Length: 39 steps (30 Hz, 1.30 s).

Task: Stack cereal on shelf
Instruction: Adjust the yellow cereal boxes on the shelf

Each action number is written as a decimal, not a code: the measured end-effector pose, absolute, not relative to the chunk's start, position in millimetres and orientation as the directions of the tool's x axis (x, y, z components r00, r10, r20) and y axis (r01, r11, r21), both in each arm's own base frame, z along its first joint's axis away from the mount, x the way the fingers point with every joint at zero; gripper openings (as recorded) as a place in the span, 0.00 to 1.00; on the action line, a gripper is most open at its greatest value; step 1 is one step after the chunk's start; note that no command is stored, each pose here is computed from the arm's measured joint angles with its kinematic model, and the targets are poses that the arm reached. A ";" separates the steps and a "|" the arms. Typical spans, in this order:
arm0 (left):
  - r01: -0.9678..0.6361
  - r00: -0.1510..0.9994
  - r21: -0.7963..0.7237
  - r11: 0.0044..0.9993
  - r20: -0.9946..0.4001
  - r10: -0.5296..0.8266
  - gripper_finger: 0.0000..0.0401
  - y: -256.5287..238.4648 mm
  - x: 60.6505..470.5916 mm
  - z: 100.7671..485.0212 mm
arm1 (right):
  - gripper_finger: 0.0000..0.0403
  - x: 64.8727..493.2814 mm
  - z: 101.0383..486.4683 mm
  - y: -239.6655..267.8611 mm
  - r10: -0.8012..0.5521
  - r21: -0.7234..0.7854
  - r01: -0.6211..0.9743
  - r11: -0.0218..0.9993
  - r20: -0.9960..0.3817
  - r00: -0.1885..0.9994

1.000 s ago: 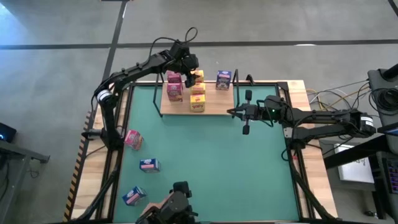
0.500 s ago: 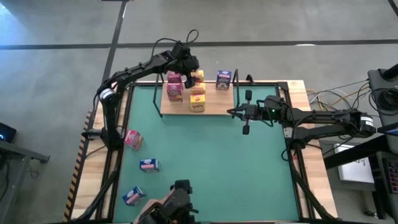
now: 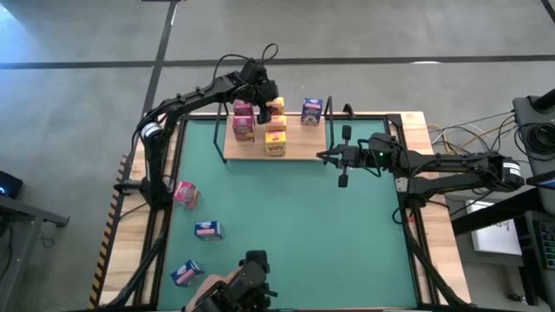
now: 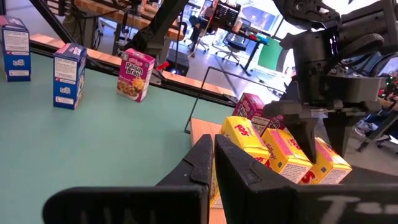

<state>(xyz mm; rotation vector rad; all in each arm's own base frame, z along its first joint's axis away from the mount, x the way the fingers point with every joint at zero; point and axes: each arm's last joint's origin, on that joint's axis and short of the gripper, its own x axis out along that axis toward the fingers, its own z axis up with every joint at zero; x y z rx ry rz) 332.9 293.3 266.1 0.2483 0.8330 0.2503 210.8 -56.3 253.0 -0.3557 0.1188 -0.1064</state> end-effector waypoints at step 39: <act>-0.084 0.650 0.305 0.949 -0.705 0.284 0.57 291.2 331.8 266.0 | 0.02 210.8 253.0 -56.4 -0.125 -0.350 0.084 0.933 -0.097 0.987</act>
